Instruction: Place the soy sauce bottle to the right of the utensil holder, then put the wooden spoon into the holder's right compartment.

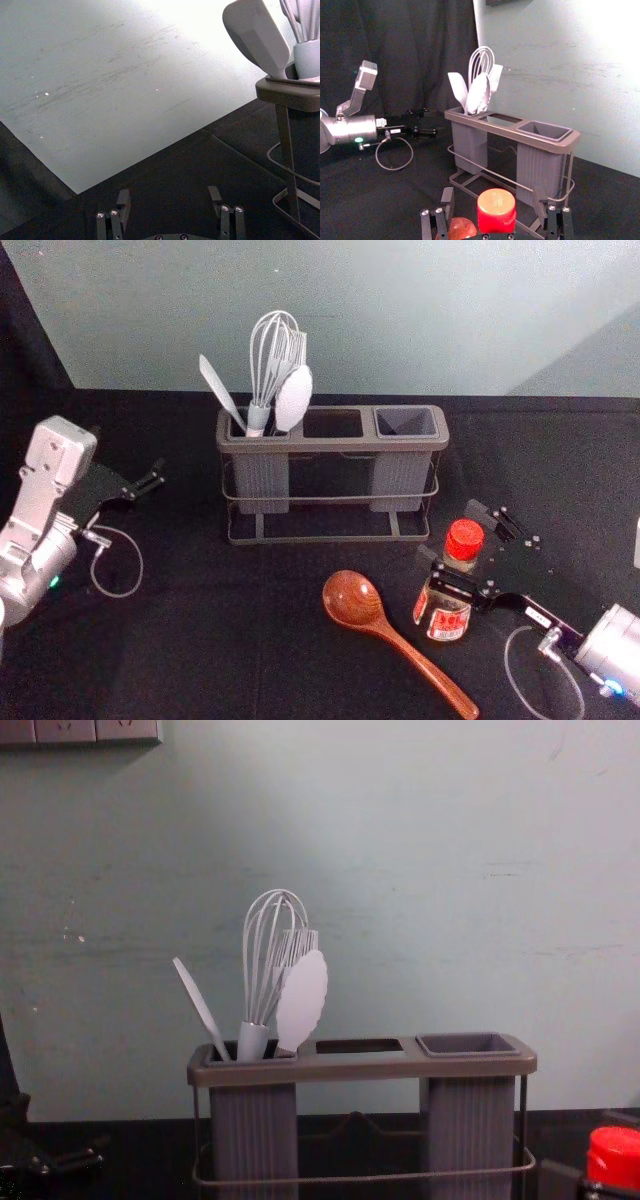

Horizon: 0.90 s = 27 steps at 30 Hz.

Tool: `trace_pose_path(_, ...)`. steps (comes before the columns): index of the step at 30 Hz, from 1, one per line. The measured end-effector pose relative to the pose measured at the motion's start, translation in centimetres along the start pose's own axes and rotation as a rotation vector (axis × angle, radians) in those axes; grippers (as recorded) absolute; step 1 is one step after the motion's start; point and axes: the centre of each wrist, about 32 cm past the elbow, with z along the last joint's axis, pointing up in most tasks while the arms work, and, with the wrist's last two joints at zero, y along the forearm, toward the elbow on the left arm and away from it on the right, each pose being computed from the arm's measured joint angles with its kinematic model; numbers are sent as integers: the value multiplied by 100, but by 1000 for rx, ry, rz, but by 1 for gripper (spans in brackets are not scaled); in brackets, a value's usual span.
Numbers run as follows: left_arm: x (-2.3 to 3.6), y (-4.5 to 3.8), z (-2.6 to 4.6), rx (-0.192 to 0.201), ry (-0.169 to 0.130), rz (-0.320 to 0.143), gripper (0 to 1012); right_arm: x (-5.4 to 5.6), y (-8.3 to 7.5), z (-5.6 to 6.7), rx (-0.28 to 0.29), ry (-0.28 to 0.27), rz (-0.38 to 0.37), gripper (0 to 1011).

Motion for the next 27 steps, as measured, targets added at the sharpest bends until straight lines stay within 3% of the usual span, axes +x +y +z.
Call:
trace_pose_path(16, 0, 0, 0, 0, 0, 0, 1011, 12, 11, -8, 1, 4, -6, 980)
trace_pose_path(27, 0, 0, 0, 0, 0, 0, 1011, 13, -3, -7, 6, 1, -4, 705)
